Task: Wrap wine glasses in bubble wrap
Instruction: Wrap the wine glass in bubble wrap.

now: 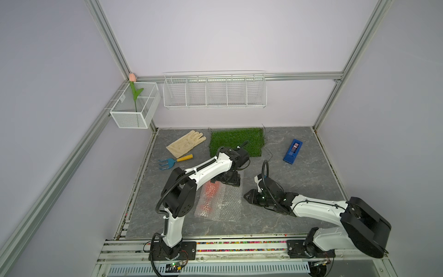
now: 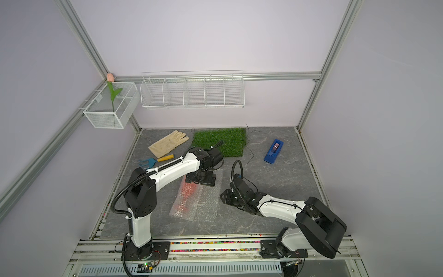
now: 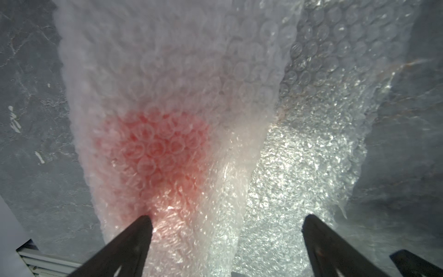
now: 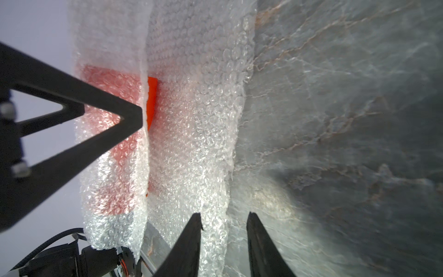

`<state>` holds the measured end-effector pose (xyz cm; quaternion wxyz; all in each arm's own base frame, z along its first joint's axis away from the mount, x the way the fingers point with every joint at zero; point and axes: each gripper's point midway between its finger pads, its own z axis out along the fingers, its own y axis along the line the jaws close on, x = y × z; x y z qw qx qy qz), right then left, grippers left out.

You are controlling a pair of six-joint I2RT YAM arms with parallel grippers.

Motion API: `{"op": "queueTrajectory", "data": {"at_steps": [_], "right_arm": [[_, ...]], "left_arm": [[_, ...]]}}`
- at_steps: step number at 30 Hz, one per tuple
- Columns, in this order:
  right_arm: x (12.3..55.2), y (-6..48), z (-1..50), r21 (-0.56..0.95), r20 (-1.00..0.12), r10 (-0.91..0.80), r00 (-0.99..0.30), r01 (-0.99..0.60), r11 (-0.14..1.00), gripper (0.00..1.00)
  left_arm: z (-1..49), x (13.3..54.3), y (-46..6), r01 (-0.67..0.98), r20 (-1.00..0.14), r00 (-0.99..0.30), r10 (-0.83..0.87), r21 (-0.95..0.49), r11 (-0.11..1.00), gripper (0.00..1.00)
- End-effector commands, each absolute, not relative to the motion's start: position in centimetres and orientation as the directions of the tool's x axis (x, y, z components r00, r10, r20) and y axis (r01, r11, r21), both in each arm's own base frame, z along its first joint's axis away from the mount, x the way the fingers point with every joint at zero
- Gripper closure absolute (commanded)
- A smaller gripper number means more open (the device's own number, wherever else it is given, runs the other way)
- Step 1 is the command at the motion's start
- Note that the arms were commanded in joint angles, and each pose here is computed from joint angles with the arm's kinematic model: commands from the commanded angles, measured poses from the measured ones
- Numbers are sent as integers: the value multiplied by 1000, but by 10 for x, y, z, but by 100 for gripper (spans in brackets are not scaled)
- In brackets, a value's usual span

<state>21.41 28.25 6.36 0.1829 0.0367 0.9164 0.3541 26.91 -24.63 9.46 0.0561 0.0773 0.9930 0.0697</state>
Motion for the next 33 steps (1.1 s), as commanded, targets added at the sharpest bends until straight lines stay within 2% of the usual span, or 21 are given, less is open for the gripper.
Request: {"op": "queueTrajectory", "data": {"at_steps": [1, 8, 14, 18, 22, 33], "right_arm": [[219, 304, 82, 700, -331, 187, -925, -108, 706, 64], [223, 328, 86, 731, -319, 173, -932, -125, 671, 65], [225, 352, 94, 735, -327, 138, -935, -160, 659, 65], [228, 368, 97, 736, -330, 116, -937, -179, 653, 65], [233, 379, 98, 734, -332, 105, -937, -188, 652, 64], [246, 400, 88, 721, -321, 81, -943, -188, 667, 65]], "left_arm": [[108, 274, -247, 129, -133, -982, 136, 62, 990, 1], [146, 280, -236, 135, -226, -968, 109, -100, 986, 1], [157, 293, -182, 102, -300, -954, 25, -245, 964, 0], [142, 298, -161, 120, -306, -952, -26, -449, 885, 0], [133, 299, -170, 169, -310, -950, -45, -630, 758, 1], [84, 298, -177, 124, -239, -969, -61, -686, 717, 1]]}}
